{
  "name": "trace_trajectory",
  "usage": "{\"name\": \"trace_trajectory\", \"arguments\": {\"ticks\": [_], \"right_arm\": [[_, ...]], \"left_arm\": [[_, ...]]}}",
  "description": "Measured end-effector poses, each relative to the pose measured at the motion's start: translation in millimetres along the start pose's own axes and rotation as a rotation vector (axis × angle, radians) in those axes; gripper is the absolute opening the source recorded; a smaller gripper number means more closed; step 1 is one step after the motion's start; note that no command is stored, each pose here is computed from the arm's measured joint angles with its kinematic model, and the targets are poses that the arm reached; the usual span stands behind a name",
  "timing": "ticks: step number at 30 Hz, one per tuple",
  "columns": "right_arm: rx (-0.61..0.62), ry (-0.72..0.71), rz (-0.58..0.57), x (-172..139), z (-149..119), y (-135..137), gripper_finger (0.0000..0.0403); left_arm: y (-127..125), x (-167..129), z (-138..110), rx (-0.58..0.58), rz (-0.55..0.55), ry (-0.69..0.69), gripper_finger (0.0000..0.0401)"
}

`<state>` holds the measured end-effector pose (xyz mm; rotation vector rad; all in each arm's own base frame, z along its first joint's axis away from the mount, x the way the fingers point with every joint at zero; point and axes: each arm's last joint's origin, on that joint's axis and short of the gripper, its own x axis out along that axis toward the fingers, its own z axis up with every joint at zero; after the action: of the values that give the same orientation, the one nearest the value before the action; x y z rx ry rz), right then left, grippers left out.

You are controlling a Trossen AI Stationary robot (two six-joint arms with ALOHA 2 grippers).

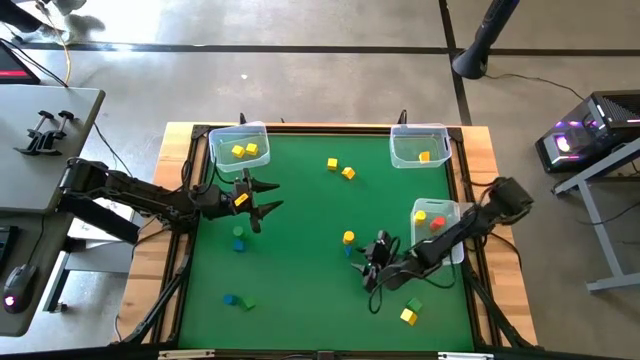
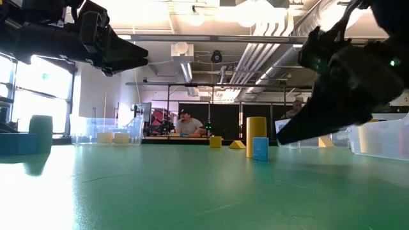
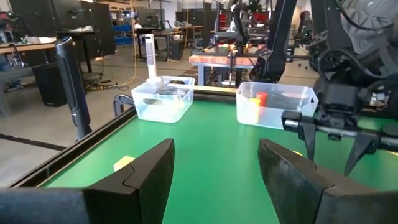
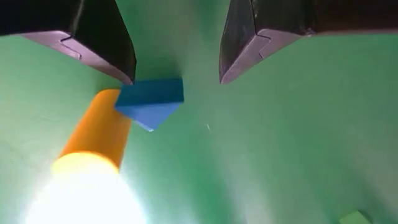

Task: Sort blocks by size
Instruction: Put the blue triangular block into the top right transparent bin

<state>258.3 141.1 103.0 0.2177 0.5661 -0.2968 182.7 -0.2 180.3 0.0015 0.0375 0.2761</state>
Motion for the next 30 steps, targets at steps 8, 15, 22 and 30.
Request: {"name": "trace_trajectory", "arguments": {"ticks": [8,15,22,30], "right_arm": [[0.063,0.001,-0.066,25.6,-2.1,8.6,0.022],[0.147,-0.024,-0.156,35.7,-6.3,11.9,0.022],[0.188,-0.047,-0.2,39.3,-4.0,7.1,0.022],[0.233,-0.052,-0.216,41.7,-1.0,3.0,0.022]], "left_arm": [[-0.1,0.0,-0.1,0.0,-0.001,0.001,0.0218],[-0.1,0.0,-0.1,0.0,-0.003,0.001,0.0218],[-0.2,0.0,-0.1,-0.001,-0.005,0.001,0.0218],[-0.2,0.0,-0.1,-0.009,-0.005,0.001,0.0218]]}}
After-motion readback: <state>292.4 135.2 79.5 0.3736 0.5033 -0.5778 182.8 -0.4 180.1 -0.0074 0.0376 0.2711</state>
